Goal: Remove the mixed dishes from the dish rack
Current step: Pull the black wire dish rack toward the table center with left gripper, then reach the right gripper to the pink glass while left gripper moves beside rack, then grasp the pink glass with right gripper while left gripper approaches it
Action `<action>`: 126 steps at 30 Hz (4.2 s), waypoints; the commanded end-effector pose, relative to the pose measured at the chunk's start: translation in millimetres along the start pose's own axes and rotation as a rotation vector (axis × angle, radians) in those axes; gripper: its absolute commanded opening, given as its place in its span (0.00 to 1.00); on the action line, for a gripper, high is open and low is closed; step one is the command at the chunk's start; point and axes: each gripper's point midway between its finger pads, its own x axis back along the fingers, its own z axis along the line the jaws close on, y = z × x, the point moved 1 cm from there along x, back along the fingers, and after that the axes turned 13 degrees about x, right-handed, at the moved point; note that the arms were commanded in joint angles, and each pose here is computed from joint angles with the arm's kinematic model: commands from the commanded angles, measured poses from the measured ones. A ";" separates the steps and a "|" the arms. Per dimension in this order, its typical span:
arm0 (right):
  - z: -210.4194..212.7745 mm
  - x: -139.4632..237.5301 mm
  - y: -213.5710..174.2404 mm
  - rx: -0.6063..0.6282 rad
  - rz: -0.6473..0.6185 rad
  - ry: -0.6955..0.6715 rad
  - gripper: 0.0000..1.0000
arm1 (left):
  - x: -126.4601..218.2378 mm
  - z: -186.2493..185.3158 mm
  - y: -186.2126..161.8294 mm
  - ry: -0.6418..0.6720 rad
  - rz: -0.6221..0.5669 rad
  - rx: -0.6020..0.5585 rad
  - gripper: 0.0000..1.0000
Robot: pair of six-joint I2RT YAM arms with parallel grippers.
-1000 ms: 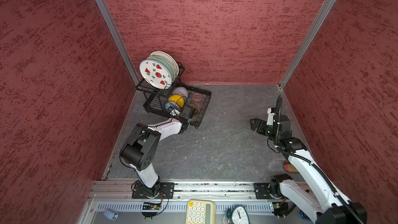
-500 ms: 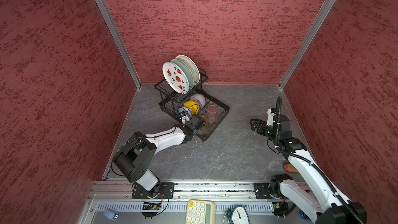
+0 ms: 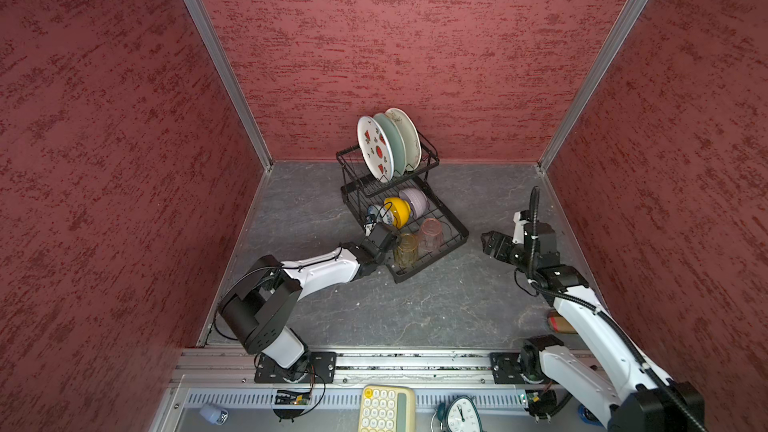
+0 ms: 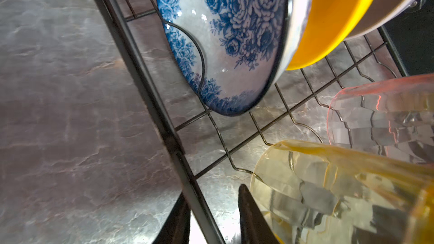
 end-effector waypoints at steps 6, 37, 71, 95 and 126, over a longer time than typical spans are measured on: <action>-3.9 -3.2 -8.3 0.008 0.020 -0.021 0.99 | -1.5 -27.0 -88.6 -0.210 0.296 -0.425 0.00; 16.7 -10.2 -16.7 0.071 0.086 0.050 0.99 | -19.9 27.2 7.4 -0.080 0.134 -0.141 0.00; 155.9 -12.1 -35.7 0.135 0.160 0.227 0.99 | 68.1 73.4 33.3 -0.096 -0.043 0.176 0.91; 167.7 -50.1 -38.9 0.128 0.143 0.096 0.92 | 83.2 55.3 49.4 -0.193 -0.090 0.179 0.99; 152.9 -71.4 -76.4 0.098 0.212 0.011 0.71 | 96.0 44.4 55.4 -0.239 -0.086 0.232 1.00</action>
